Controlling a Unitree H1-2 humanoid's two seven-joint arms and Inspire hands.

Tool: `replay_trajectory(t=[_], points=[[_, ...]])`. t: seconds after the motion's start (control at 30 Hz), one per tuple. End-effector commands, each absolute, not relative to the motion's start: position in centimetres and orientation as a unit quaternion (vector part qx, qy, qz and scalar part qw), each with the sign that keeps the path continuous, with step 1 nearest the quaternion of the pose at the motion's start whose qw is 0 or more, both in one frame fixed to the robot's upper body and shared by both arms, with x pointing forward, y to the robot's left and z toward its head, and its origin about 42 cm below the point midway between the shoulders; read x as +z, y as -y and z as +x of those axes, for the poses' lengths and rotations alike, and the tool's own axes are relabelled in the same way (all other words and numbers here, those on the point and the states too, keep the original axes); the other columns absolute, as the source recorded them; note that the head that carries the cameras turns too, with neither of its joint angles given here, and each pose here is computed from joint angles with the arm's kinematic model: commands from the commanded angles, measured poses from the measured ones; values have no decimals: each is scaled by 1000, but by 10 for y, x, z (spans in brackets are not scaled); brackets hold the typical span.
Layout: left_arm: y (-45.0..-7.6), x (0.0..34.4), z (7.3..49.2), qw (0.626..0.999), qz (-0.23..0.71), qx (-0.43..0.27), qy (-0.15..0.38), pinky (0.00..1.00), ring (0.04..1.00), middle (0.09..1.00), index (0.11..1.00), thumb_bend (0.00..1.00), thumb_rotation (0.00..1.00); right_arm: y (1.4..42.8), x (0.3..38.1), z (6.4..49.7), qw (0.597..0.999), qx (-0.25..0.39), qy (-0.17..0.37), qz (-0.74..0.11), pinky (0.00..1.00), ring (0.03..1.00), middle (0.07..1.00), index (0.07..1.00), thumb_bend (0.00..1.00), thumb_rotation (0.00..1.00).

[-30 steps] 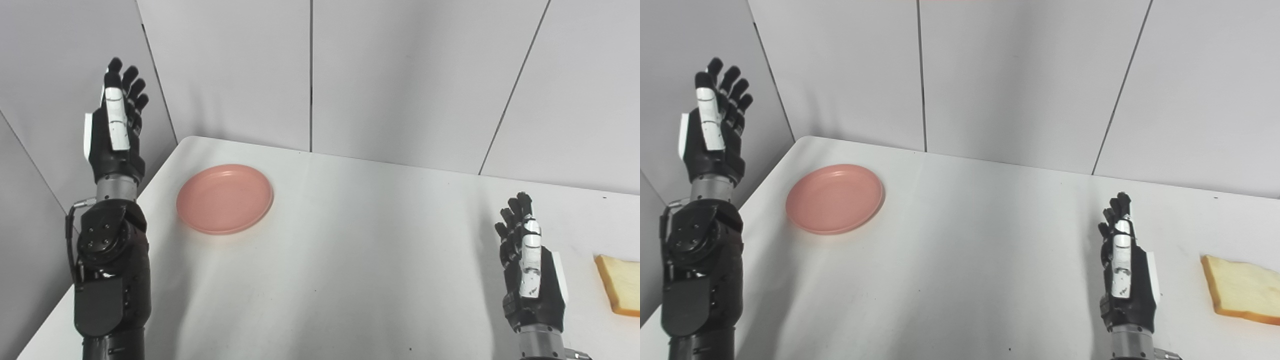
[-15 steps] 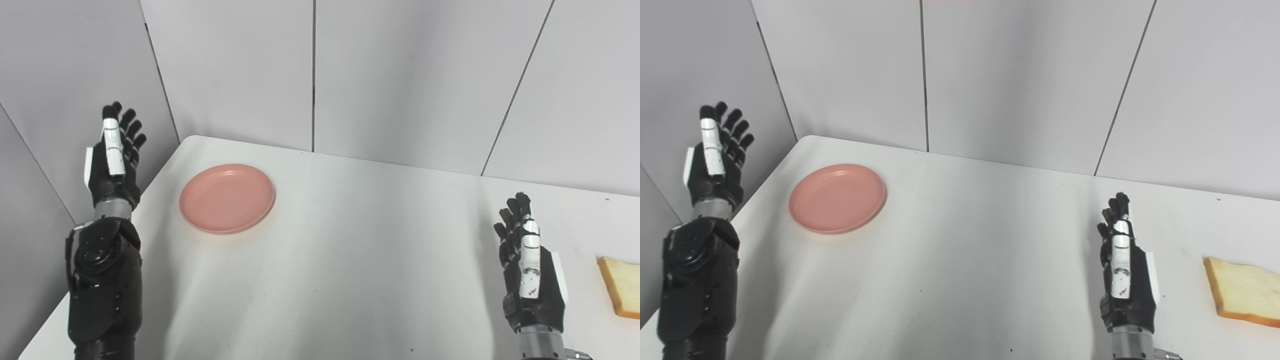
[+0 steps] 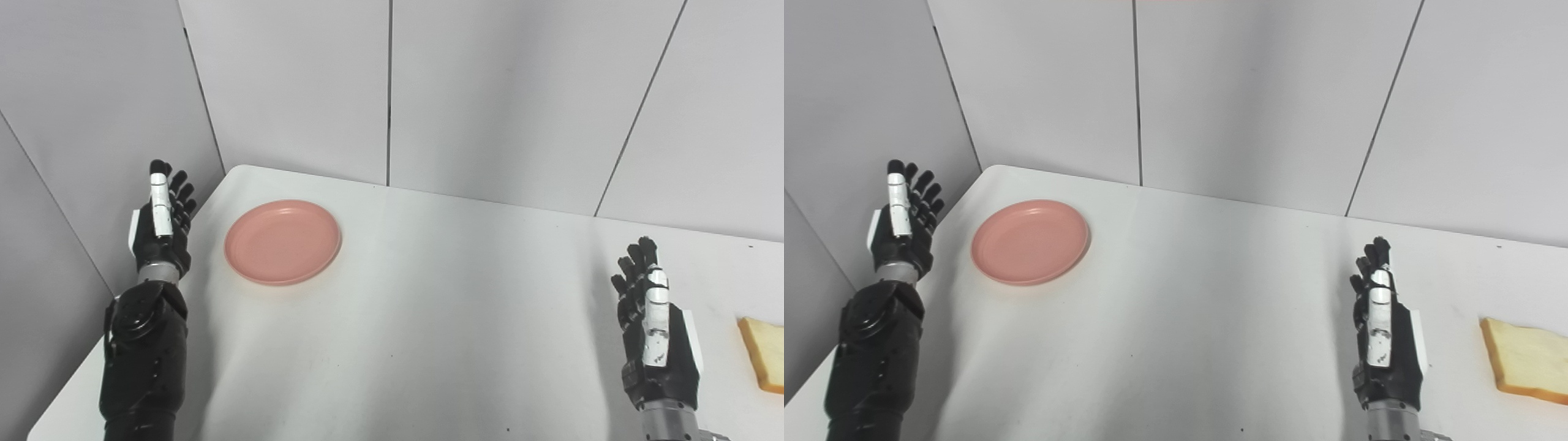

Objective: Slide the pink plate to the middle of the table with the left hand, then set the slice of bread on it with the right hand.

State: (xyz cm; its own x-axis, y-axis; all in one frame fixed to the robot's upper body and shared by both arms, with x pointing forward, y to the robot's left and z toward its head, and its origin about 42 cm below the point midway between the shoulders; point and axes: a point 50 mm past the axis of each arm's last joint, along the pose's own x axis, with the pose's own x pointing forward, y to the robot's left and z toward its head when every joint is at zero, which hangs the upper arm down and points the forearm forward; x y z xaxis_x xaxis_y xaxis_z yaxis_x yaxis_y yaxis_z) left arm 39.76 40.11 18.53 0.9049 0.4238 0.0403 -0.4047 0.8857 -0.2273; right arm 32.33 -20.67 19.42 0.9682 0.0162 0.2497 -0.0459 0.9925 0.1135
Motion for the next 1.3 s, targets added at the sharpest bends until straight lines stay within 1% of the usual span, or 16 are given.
replay_trajectory(t=[0.0,0.27,0.33,0.5,0.63,0.87,1.07,1.1,1.23,1.27], points=[[-407,216,409,971,-94,201,91,981,961,961,963,778,942,205,210,324,985,24,158,59,1000,1000,1000,1000,288,1000],[-407,195,415,972,-106,200,59,999,972,973,975,769,932,205,212,322,985,22,159,65,1000,1000,1000,1000,291,1000],[-408,190,416,973,-100,204,49,969,955,959,959,777,931,204,213,322,985,22,158,67,1000,1000,1000,1000,291,1000],[-409,179,420,973,-107,200,33,976,955,957,956,780,945,204,215,321,985,20,161,58,1000,1000,1000,1000,283,1000],[-409,170,422,973,-108,204,22,962,948,951,964,774,935,204,215,322,985,23,163,59,1000,1000,1000,1000,286,1000],[-404,156,425,972,-112,206,10,928,948,944,948,751,936,204,217,321,985,18,164,51,1000,1000,1000,1000,278,1000],[-396,146,428,972,-126,197,-5,948,952,947,952,762,921,203,217,322,984,21,166,55,1000,1000,1000,1000,291,1000],[-393,145,428,975,-120,188,-7,968,962,959,964,765,942,203,218,321,985,20,164,57,1000,1000,1000,1000,296,1000],[-385,141,428,981,-106,160,-15,986,971,971,979,777,972,201,219,321,985,18,163,61,1000,1000,1000,1000,295,1000],[-381,140,428,982,-109,151,-18,972,959,958,969,768,946,201,219,321,985,18,163,61,1000,1000,1000,1000,297,1000]])
